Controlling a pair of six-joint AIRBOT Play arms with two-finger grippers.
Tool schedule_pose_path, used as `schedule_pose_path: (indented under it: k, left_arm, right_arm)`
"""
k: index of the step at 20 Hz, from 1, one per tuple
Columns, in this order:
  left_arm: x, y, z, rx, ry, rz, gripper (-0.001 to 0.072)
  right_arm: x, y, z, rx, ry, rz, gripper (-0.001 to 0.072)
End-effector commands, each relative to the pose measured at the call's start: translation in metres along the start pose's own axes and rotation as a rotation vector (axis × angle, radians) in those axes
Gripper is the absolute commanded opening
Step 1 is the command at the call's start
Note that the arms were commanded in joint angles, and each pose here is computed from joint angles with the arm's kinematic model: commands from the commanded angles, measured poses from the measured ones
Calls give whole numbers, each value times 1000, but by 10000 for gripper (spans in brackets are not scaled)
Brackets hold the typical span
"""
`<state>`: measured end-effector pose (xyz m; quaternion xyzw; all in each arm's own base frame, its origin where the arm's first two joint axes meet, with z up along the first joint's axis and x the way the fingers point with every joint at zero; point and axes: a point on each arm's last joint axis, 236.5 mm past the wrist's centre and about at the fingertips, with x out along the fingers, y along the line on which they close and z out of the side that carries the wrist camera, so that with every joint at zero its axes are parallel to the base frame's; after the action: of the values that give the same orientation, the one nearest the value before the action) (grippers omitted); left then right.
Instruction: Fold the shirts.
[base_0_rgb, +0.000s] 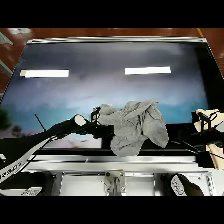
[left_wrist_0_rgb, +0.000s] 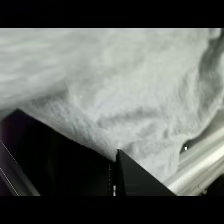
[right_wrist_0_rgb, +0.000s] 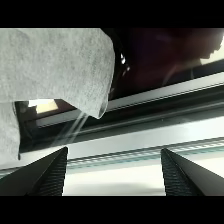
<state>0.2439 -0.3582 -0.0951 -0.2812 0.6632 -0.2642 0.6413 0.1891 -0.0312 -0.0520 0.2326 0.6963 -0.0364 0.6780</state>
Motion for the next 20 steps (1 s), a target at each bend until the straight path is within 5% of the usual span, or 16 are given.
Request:
schedule_pose_path:
  k: [1,11,12,13,14,17,20]
  left_arm:
    - [-5,-13,-15,74,69,-32,31]
    - [-74,-68,4,259,-105,-110,30]
    - [-81,-67,7,274,-116,-105,30]
    - [-91,-67,11,283,-132,-105,30]
    - [-102,-67,18,292,-161,-104,30]
    - [-158,-72,47,317,-317,-108,28]
    - [-252,-111,71,422,-561,-148,28]
  right_arm:
    - [31,3,-10,44,17,46,690]
    - [102,52,22,108,-16,200,689]
    - [106,63,23,96,-17,213,541]
    - [107,69,24,74,-19,217,225]
    - [103,76,22,40,-1,220,63]
    - [62,94,28,-150,11,246,55]
    - [-37,131,64,-405,-234,258,55]
